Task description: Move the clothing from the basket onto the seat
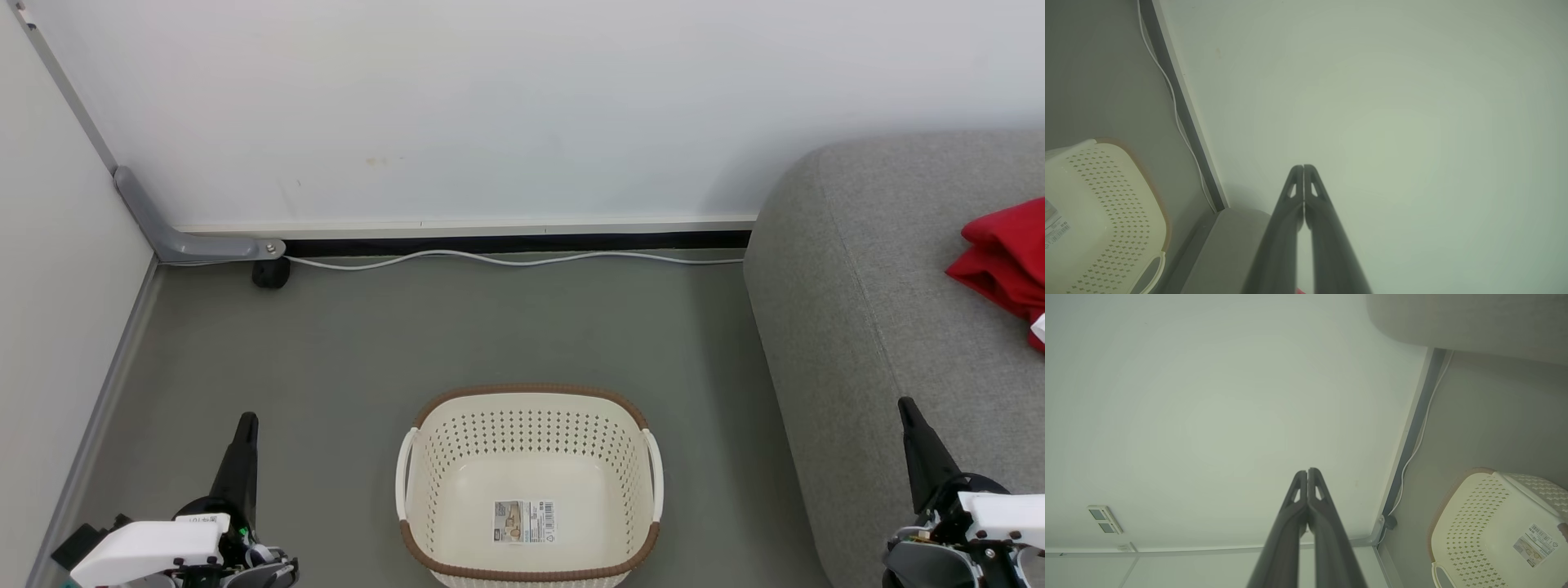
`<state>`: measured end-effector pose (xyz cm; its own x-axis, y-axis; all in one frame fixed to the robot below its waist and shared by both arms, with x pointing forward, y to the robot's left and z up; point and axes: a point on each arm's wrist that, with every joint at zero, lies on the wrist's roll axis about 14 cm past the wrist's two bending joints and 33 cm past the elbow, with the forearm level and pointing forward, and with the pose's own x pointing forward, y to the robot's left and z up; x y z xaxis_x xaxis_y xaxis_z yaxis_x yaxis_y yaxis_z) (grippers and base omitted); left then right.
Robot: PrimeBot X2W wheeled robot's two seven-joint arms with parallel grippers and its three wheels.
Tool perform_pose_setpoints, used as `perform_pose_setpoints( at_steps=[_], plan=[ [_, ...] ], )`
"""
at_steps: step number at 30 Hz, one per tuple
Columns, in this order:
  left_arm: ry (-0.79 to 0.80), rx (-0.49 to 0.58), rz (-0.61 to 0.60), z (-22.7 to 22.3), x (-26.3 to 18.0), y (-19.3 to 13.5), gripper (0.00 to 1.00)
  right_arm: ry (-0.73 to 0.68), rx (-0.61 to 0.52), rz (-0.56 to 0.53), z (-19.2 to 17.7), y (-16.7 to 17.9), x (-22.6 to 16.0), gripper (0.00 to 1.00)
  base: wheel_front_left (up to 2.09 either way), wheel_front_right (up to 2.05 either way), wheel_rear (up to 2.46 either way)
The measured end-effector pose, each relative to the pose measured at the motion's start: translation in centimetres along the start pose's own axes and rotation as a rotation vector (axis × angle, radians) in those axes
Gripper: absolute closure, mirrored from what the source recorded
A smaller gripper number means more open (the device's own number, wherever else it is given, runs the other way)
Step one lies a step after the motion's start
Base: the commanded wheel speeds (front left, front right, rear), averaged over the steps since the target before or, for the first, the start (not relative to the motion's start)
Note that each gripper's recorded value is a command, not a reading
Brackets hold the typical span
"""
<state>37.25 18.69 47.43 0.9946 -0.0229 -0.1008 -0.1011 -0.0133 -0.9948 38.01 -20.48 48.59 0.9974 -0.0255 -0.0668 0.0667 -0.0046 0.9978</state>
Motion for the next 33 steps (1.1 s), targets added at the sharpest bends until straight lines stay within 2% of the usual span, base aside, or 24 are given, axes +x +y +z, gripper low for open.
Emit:
perform_pose_setpoints(
  at_steps=[33],
  plan=[
    [0.0, 0.0, 0.0, 0.01, 0.0, 0.0, 1.0, 0.0, 0.0, 0.0, -0.01, 0.01, 0.0, 1.0, 0.0, 0.0, 0.0]
  ],
)
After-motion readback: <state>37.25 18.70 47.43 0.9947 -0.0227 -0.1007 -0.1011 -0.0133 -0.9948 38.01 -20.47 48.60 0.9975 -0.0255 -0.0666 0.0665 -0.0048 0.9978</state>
